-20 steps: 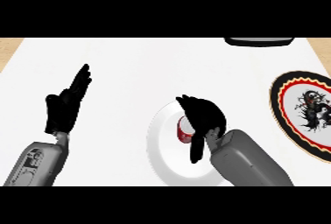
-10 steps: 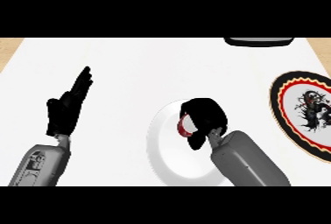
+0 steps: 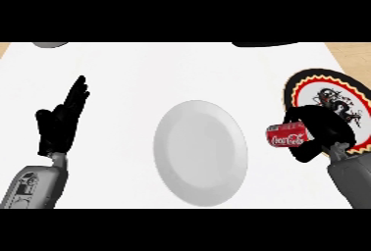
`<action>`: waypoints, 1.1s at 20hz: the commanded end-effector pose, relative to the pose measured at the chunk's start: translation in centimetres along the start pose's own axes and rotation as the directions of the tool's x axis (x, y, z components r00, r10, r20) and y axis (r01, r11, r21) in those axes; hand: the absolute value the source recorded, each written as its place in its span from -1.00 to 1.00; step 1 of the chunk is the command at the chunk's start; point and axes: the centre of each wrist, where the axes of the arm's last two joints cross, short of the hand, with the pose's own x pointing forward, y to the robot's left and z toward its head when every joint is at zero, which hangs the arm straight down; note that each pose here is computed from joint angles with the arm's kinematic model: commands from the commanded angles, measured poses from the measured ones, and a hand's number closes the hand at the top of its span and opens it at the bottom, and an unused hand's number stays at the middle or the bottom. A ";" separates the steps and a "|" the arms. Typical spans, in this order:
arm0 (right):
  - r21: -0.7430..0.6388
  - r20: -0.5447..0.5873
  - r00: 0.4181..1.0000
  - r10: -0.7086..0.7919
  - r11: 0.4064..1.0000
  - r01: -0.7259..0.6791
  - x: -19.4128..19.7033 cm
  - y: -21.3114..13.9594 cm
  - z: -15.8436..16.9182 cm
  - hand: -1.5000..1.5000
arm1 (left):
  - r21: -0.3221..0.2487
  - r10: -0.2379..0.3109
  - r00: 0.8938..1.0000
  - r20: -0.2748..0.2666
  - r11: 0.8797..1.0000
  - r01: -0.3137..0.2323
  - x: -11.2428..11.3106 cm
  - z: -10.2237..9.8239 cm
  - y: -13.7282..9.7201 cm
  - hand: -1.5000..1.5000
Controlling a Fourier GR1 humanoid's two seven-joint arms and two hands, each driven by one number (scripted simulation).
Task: Pick the can from the plate and place it in the plate
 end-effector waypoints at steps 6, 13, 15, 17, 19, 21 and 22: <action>-0.420 0.016 0.996 -0.089 0.903 0.087 -16.9 -10.7 6.7 1.00 | 0.055 0.005 1.000 -0.025 0.998 -0.004 -1.2 1.0 1.4 0.00; -0.591 0.271 0.957 -0.101 0.767 0.248 -25.3 -12.7 12.2 1.00 | -0.016 0.006 1.000 0.001 1.000 -0.006 -0.4 1.3 -0.1 0.00; -0.583 0.361 0.926 -0.110 0.748 0.316 -27.4 -12.5 13.8 1.00 | -0.030 -0.004 1.000 0.019 1.000 0.005 -0.1 0.8 0.6 0.00; -0.547 0.421 0.899 -0.125 0.756 0.361 -29.4 -12.3 15.2 1.00 | -0.043 -0.004 1.000 0.029 0.999 0.006 -0.3 0.7 -0.5 0.00; -0.515 0.442 0.880 -0.175 0.754 0.408 -31.2 -11.4 16.1 1.00 | -0.052 0.013 0.999 0.038 0.999 -0.011 1.2 0.2 -1.9 0.00; -0.472 0.437 0.875 -0.211 0.774 0.422 -32.0 -11.2 15.9 1.00 | -0.078 -0.012 0.999 0.046 0.997 0.016 0.4 -0.3 -1.6 0.00; -0.455 0.446 0.866 -0.228 0.775 0.439 -30.0 -14.3 14.2 1.00 | -0.101 -0.001 0.999 0.052 0.995 0.006 2.0 -0.7 -3.5 0.00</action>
